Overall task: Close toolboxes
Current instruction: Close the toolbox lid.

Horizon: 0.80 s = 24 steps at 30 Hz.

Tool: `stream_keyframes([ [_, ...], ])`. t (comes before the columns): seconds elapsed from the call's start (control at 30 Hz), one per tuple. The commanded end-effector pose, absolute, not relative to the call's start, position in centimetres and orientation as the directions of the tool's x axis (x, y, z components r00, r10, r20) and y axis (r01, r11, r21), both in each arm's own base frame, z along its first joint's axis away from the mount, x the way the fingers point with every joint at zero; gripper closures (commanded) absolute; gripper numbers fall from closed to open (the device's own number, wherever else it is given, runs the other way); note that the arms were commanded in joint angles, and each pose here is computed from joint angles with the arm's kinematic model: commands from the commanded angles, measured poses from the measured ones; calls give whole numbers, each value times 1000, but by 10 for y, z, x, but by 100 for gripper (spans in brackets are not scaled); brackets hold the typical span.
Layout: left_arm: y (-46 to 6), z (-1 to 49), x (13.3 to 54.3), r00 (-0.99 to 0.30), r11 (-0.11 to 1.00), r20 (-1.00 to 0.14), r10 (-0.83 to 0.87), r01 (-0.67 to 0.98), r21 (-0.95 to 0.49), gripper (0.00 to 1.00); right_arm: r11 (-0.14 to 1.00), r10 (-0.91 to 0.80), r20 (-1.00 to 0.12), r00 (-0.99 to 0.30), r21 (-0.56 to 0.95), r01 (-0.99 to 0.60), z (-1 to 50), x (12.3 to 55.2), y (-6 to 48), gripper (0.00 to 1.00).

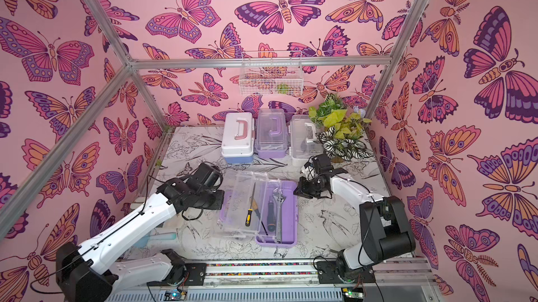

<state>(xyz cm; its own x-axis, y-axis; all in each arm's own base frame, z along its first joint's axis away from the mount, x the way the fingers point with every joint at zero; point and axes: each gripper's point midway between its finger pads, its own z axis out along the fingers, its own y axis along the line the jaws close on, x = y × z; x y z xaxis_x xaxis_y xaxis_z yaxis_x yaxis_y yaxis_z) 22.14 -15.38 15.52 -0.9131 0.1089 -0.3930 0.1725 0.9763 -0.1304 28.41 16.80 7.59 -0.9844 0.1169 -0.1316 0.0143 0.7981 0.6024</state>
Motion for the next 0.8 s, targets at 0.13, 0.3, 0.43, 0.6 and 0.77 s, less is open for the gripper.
stream_keyframes([
  [0.13, -219, 196, 221, -850, 905, -493, 184, 342, -251, 83, 759, 93, -117, -989, 651, -6, 77, 278, 184, 85],
  [0.3, -247, 201, 210, -828, 867, -504, 244, 420, -269, 51, 747, 89, -115, -989, 665, -11, 78, 277, 188, 84],
  [0.43, -260, 206, 205, -816, 849, -513, 266, 450, -276, 41, 739, 97, -119, -988, 674, -9, 79, 279, 189, 84],
  [0.6, -286, 213, 200, -791, 814, -526, 312, 508, -281, 37, 740, 94, -121, -988, 673, -12, 81, 279, 188, 81],
  [0.77, -318, 212, 195, -768, 768, -519, 376, 571, -288, 37, 747, 88, -122, -989, 664, -16, 82, 277, 187, 81],
])
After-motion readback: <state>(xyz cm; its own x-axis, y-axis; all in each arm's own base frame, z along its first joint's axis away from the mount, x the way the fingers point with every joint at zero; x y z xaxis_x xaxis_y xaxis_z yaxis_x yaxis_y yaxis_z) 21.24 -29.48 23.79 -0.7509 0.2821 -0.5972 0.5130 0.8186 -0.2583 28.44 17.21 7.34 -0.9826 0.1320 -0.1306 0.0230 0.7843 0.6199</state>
